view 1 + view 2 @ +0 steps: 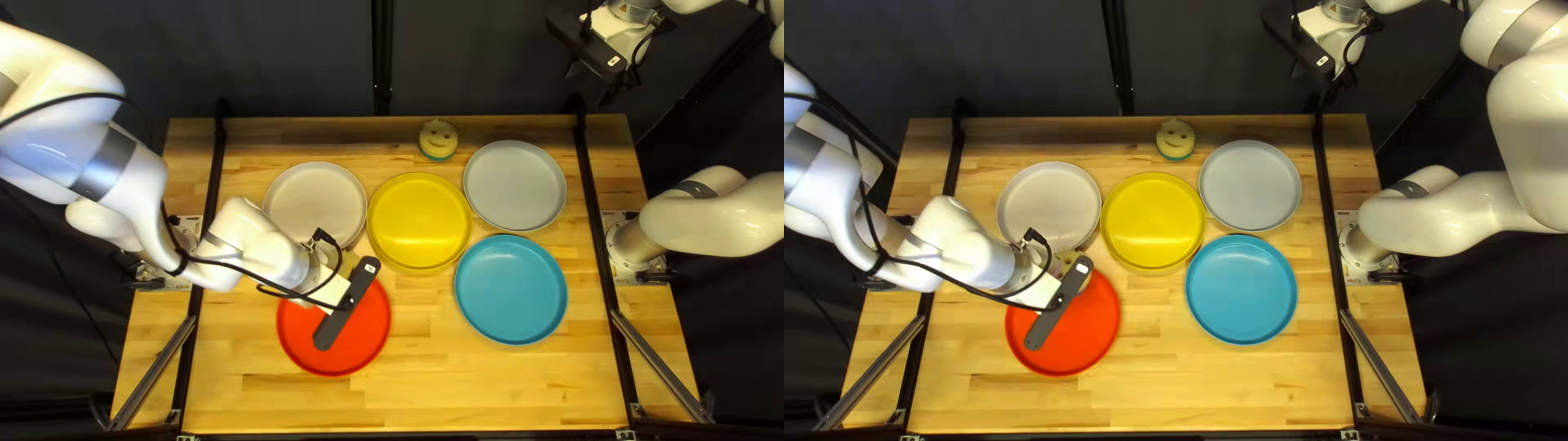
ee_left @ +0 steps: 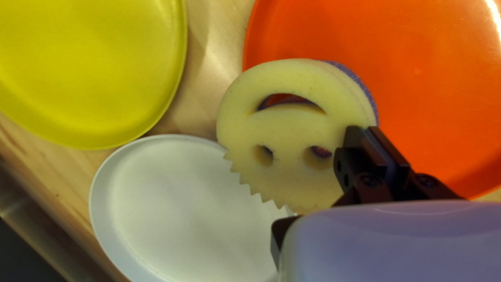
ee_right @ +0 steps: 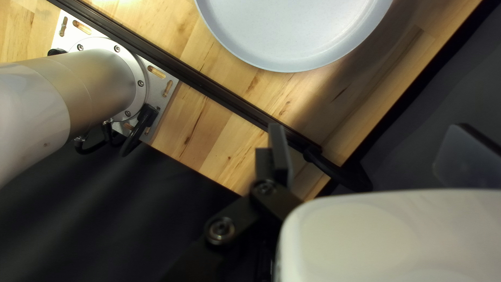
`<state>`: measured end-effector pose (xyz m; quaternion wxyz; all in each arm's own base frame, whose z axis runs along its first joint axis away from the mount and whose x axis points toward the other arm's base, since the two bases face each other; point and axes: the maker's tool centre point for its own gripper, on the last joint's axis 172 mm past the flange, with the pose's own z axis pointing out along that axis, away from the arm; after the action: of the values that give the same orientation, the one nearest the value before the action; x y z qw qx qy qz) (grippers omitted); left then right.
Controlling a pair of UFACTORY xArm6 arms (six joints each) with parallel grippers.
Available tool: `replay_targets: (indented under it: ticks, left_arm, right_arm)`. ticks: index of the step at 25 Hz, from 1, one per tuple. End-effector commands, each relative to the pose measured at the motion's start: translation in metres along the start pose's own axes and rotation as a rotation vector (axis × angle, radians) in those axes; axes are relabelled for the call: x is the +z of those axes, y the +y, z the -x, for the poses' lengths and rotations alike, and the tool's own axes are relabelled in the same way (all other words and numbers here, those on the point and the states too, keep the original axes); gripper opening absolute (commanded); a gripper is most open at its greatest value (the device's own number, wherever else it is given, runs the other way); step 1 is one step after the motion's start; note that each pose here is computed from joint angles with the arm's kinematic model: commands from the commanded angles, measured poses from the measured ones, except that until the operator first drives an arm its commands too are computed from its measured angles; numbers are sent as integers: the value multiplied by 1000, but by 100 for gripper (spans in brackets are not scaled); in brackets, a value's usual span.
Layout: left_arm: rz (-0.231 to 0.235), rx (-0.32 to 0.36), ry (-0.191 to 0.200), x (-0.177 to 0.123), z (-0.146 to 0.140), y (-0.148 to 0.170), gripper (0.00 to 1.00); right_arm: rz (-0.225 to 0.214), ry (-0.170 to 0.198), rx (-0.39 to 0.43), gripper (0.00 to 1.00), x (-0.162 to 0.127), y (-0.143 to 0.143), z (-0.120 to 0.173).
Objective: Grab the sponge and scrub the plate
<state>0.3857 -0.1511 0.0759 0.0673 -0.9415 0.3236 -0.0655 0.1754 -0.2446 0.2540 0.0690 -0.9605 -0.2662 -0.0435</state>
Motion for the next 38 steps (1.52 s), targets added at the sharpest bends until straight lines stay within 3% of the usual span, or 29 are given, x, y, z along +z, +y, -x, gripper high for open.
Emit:
replay_targets:
  ticks: [1, 9, 12, 25, 38]
  left_arm:
    - [4, 20, 7, 5, -16, 25, 0]
    - [16, 38, -4, 5, -16, 78, 0]
    - [21, 38, -12, 5, -16, 85, 0]
    - [6, 88, 41, 27, -70, 51, 0]
    - [23, 63, 21, 14, -36, 98, 0]
  right_arm:
    - [0, 0, 0, 100, 0, 0, 0]
    - [0, 0, 0, 100, 0, 0, 0]
    - [0, 0, 0, 100, 0, 0, 0]
    - [0, 0, 0, 100, 0, 0, 0]
    - [0, 0, 0, 100, 0, 0, 0]
